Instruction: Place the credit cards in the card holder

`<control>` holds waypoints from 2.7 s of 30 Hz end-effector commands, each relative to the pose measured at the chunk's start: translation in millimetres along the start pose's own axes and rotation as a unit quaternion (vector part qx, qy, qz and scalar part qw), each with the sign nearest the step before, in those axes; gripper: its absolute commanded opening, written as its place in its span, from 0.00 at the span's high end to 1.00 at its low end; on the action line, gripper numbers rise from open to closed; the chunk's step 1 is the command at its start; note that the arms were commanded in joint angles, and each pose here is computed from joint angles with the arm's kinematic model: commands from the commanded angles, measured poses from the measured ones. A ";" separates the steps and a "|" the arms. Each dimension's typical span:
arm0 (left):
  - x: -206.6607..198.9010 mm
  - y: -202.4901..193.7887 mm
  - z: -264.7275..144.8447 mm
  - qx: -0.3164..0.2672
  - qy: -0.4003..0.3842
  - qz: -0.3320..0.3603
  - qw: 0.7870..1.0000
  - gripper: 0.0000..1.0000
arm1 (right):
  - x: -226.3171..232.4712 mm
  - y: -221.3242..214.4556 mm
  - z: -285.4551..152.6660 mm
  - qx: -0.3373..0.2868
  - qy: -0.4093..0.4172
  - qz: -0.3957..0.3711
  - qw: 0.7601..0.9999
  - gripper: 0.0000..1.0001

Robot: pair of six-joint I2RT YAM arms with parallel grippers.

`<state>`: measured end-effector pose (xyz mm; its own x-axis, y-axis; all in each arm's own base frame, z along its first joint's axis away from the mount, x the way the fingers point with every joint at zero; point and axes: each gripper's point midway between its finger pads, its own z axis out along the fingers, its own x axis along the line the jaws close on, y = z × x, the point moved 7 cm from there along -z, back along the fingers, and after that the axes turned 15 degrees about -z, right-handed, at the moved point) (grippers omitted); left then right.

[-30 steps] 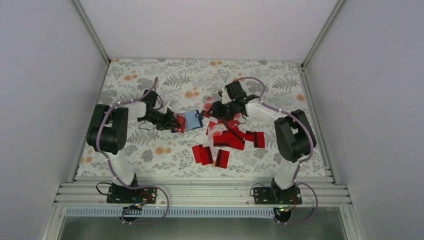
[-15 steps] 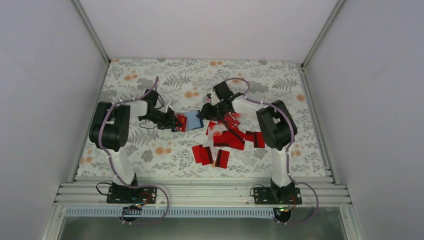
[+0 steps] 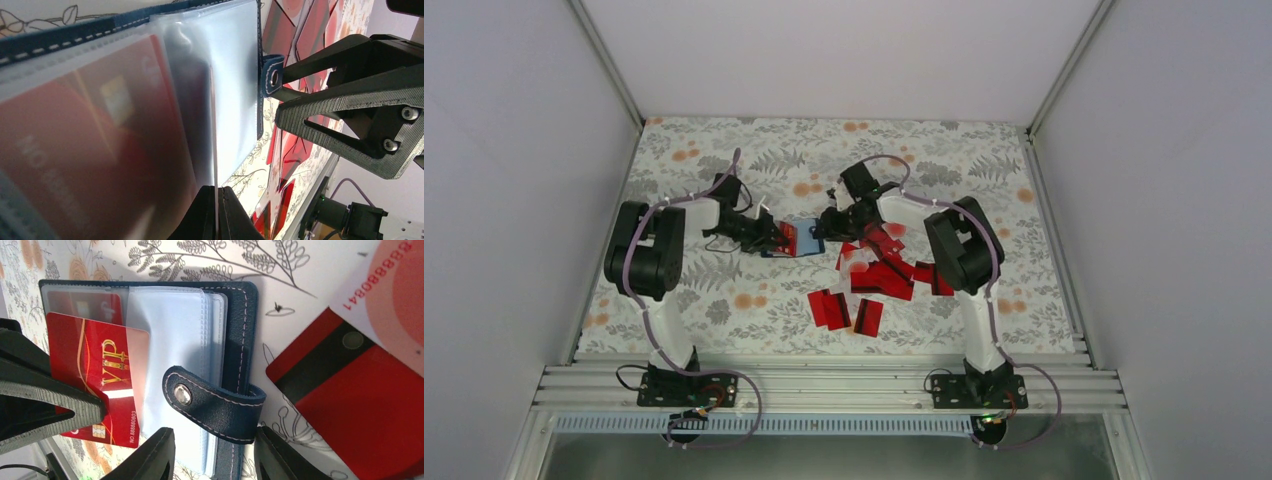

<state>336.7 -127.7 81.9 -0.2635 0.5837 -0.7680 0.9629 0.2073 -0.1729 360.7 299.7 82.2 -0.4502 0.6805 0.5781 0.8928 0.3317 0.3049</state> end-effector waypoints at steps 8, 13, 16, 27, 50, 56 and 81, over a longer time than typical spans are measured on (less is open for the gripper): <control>2.0 12.6 7.4 -0.005 -0.013 0.009 1.000 0.98 | -9.9 -6.1 20.8 0.044 -0.010 -0.010 0.999 0.60; 0.7 15.5 6.8 -0.016 -0.013 0.011 1.000 0.98 | -11.5 -7.6 24.2 0.053 -0.006 -0.014 0.998 0.60; 1.2 17.4 5.6 -0.025 -0.002 0.014 1.000 0.98 | -13.5 -9.2 26.5 0.061 -0.009 -0.015 0.998 0.60; -1.6 24.1 3.4 -0.047 0.000 0.018 0.999 0.98 | -19.4 -20.8 33.0 0.084 -0.007 -0.015 0.996 0.61; -3.4 23.8 -0.3 -0.077 -0.012 0.020 0.997 0.97 | -33.6 -36.1 47.9 0.116 -0.012 0.004 0.993 0.80; 0.4 20.3 1.2 -0.074 -0.011 0.023 0.997 0.97 | -36.0 -39.4 52.4 0.123 -0.007 0.012 0.992 0.93; 4.7 24.8 -0.4 -0.118 -0.019 0.014 0.993 0.97 | -41.0 -48.0 57.5 0.137 -0.008 0.024 0.990 0.96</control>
<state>352.7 -122.5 73.3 -0.2546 0.5533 -0.7931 0.9366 0.3453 -0.0598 369.8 309.5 65.2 -0.4983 0.5896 0.6356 0.8617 0.4178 0.2880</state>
